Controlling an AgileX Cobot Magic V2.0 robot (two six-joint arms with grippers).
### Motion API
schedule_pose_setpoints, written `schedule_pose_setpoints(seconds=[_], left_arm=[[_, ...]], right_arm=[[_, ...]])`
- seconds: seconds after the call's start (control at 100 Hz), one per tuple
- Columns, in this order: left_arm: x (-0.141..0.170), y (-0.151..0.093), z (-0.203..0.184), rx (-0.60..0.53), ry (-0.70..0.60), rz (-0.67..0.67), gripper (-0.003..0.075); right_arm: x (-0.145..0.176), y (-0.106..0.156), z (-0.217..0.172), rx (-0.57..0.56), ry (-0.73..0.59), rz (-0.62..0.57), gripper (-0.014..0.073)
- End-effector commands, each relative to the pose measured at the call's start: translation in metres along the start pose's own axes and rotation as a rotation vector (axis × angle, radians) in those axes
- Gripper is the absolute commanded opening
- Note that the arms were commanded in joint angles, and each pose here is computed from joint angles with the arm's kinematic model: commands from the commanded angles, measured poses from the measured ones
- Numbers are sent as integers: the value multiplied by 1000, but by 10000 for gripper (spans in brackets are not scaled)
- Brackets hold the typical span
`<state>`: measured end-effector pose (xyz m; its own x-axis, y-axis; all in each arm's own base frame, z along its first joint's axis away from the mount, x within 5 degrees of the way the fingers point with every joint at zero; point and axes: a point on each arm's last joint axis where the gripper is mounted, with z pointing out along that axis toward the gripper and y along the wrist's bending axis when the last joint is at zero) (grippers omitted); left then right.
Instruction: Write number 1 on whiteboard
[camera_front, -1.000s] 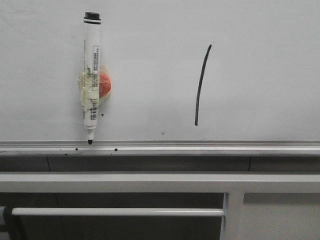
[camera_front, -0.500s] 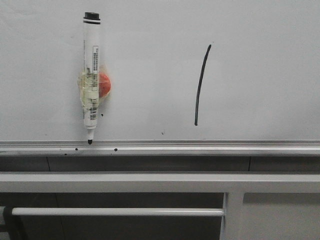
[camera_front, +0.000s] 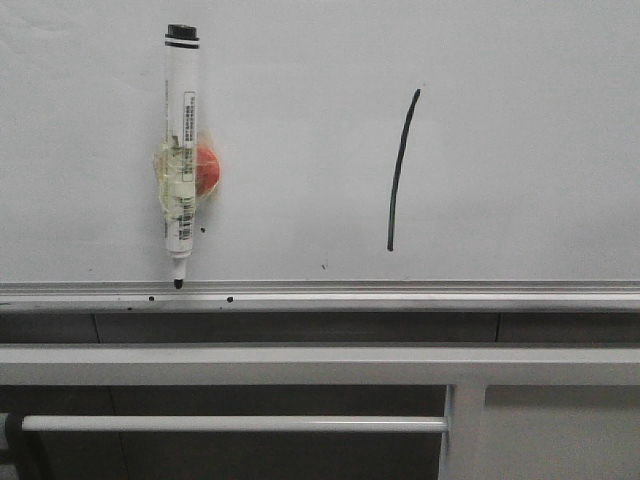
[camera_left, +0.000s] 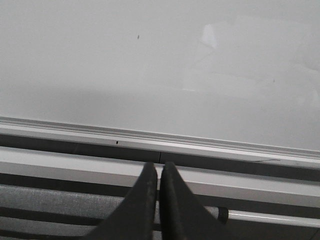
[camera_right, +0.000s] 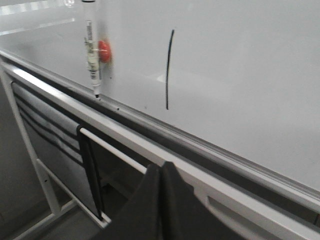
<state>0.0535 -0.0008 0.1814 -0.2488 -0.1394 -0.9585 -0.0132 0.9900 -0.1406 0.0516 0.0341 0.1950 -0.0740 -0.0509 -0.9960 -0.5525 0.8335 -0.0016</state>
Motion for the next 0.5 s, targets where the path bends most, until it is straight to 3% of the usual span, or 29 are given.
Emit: schedule_pose_setpoints(seconds=[0.0,0.3,0.49], left_arm=[[-3,-1,-1,23,-69,-4,-20],[-3,-1,-1,23,-69,-4,-20],[-3,-1,-1,23,-69,-4,-20]], right_arm=[[1,-5,2,76,-46,27,-64],[0,-23,-10,417,-111,37,-64],[9,-30,-14,573,-18,65,-64]])
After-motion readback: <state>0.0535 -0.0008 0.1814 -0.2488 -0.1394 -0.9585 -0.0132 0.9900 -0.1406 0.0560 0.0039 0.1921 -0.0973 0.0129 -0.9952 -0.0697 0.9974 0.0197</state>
